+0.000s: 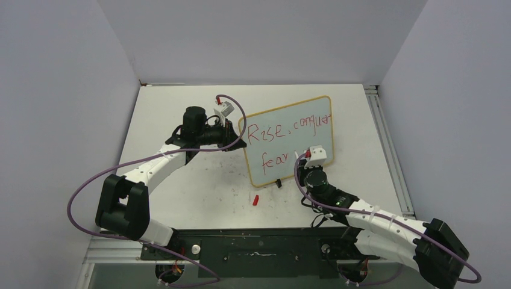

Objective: Write a sentence on the whiteboard

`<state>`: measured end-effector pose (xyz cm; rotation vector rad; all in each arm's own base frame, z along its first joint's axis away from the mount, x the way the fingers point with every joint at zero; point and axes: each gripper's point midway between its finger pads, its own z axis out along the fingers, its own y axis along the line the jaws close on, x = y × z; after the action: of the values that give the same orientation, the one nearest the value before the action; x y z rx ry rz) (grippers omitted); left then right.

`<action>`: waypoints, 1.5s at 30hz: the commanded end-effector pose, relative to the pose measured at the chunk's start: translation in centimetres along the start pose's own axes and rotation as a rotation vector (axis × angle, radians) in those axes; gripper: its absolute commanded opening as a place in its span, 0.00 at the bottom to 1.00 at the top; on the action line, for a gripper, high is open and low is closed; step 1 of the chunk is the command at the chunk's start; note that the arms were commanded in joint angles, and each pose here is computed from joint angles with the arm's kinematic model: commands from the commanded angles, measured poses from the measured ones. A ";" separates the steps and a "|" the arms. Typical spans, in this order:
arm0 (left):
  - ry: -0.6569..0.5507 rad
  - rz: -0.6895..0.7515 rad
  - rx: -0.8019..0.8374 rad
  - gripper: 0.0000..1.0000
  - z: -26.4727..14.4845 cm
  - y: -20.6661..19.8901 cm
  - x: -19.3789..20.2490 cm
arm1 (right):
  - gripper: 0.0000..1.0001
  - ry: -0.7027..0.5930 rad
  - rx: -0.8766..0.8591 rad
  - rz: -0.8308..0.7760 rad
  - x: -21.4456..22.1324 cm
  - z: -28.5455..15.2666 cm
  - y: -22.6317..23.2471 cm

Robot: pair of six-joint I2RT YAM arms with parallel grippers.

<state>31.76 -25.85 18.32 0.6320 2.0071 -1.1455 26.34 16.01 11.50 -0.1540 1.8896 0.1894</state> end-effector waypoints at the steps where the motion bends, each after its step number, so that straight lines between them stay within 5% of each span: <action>1: -0.076 0.091 0.042 0.00 -0.7 -1.9 -3.1 | 0.05 -0.035 -0.014 0.023 -1.1 0.5 0.4; 27: -0.080 0.096 0.045 0.00 -0.8 -2.0 -3.3 | 0.05 0.026 -0.090 0.032 1.5 -0.5 1.9; 45: -0.083 0.098 0.047 0.00 -1.0 -2.2 -3.3 | 0.05 0.068 0.017 0.065 2.9 -0.8 0.5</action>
<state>31.72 -25.84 18.47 0.6332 2.0031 -1.1453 24.39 16.18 8.48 -0.1247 1.9755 0.2045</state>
